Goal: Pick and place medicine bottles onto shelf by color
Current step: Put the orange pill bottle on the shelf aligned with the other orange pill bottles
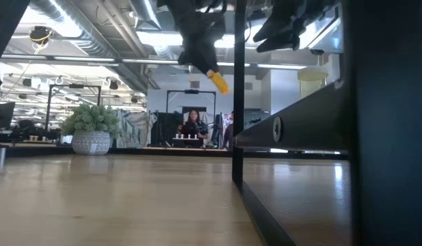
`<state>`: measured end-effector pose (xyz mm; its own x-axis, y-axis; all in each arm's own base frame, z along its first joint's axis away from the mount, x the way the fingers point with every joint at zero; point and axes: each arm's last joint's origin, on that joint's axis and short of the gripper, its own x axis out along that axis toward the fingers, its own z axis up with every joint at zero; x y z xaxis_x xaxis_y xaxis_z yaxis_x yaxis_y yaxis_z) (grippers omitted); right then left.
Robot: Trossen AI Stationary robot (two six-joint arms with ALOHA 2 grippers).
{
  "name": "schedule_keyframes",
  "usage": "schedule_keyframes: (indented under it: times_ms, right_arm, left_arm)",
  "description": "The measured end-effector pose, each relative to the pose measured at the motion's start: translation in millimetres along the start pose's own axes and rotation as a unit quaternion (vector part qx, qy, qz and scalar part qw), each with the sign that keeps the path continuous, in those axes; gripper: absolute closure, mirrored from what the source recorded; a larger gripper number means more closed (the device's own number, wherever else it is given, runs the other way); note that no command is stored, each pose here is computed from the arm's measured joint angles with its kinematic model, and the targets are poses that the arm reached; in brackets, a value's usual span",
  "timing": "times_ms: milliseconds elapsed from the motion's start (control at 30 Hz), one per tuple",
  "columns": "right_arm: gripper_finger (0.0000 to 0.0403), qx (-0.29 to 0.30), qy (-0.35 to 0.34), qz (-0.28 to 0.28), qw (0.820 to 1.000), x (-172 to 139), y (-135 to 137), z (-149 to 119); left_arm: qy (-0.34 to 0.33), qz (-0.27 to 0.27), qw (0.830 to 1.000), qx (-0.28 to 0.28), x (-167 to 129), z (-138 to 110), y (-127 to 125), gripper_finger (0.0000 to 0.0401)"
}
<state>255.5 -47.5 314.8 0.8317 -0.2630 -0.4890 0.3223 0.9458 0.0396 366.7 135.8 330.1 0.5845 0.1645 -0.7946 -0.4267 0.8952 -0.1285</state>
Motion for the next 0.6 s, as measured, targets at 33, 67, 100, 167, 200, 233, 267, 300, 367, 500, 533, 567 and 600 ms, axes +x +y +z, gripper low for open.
schedule_keyframes:
  times_ms: [33,67,100,167,200,233,267,300,367,500,533,567,600]
  right_arm:
    - [0.0159,-0.007,0.003,0.009,1.000,3.8,-0.8,-0.3]
    - [0.0159,-0.014,0.005,0.017,1.000,7.2,-1.6,-0.8]
    - [0.0159,-0.017,0.008,0.025,1.000,10.6,-2.3,-1.3]
    - [0.0159,-0.024,0.020,0.036,0.999,17.7,-4.1,-3.8]
    - [0.0159,-0.026,0.026,0.039,0.999,21.0,-4.9,-5.1]
    - [0.0159,-0.029,0.030,0.041,0.998,23.8,-5.4,-6.2]
    - [0.0159,-0.035,0.035,0.040,0.998,26.8,-6.1,-7.5]
    - [0.0159,-0.040,0.040,0.039,0.998,29.8,-6.7,-8.7]
    - [0.0159,-0.049,0.050,0.036,0.997,36.0,-8.0,-11.5]
    - [0.0159,-0.059,0.065,0.032,0.996,45.4,-11.1,-16.0]
    - [0.0159,-0.061,0.068,0.031,0.995,47.7,-11.1,-17.0]
    - [0.0159,-0.065,0.069,0.032,0.995,49.7,-11.0,-17.5]
    - [0.0159,-0.071,0.066,0.032,0.995,51.3,-10.9,-17.3]
  left_arm:
    - [-0.007,-0.004,1.000,-0.001,-0.1,0.8,-4.6,0.0287]
    - [-0.012,-0.007,1.000,-0.003,0.0,1.2,-8.6,0.0287]
    - [-0.013,-0.010,1.000,-0.004,0.1,0.9,-11.7,0.0287]
    - [-0.019,-0.015,1.000,-0.002,0.2,1.4,-17.5,0.0287]
    - [-0.025,-0.019,0.999,-0.005,0.2,2.1,-20.5,0.0287]
    - [-0.029,-0.021,0.999,-0.007,0.2,2.5,-22.8,0.0287]
    - [-0.031,-0.024,0.999,-0.006,0.2,2.7,-25.0,0.0287]
    - [-0.034,-0.026,0.999,-0.006,0.2,3.0,-26.9,0.0287]
    - [-0.043,-0.030,0.999,-0.011,0.0,4.3,-29.9,0.0287]
    - [-0.050,-0.034,0.998,-0.013,-0.1,5.3,-32.3,0.0287]
    - [-0.052,-0.034,0.998,-0.014,-0.2,5.7,-32.3,0.0287]
    - [-0.053,-0.035,0.998,-0.018,-0.2,6.0,-32.4,0.0287]
    - [-0.053,-0.035,0.998,-0.022,-0.2,6.0,-32.5,0.0287]
